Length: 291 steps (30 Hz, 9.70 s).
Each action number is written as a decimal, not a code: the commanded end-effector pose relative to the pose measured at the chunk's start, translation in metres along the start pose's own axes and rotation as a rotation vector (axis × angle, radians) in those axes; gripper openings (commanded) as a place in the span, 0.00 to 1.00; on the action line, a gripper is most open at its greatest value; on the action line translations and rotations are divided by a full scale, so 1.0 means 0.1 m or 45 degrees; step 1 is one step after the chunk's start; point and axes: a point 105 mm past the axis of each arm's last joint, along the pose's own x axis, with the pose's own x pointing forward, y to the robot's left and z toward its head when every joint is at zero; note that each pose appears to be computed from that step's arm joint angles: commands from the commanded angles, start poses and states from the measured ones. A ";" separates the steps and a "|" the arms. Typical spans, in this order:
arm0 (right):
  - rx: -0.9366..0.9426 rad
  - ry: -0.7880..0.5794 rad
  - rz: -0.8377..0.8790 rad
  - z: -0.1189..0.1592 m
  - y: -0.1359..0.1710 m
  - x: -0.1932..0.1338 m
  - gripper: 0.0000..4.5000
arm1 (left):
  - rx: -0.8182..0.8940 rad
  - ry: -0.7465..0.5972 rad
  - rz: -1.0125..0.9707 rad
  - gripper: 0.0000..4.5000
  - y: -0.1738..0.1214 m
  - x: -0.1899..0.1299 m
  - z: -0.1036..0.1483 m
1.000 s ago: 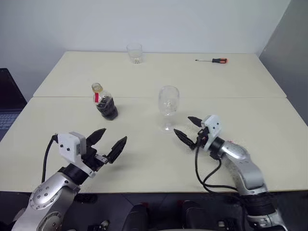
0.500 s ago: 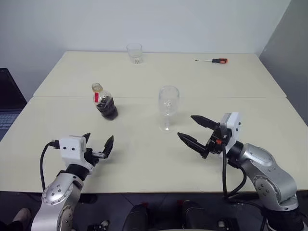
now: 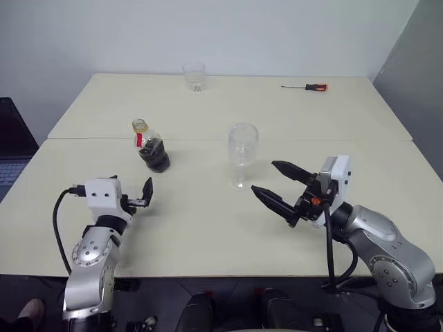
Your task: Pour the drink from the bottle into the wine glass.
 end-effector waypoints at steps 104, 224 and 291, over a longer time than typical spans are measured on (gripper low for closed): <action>-0.070 -0.095 0.037 0.27 0.04 0.10 1.00 | 0.172 -0.204 -0.564 0.32 -0.18 1.18 0.90; -0.144 -0.064 -0.126 0.19 -0.14 0.14 1.00 | 2.027 -0.840 -1.047 0.32 -1.72 1.17 2.12; -0.147 -0.048 -0.113 0.17 -0.14 0.15 1.00 | 2.051 -0.844 -1.015 0.32 -1.66 1.17 2.16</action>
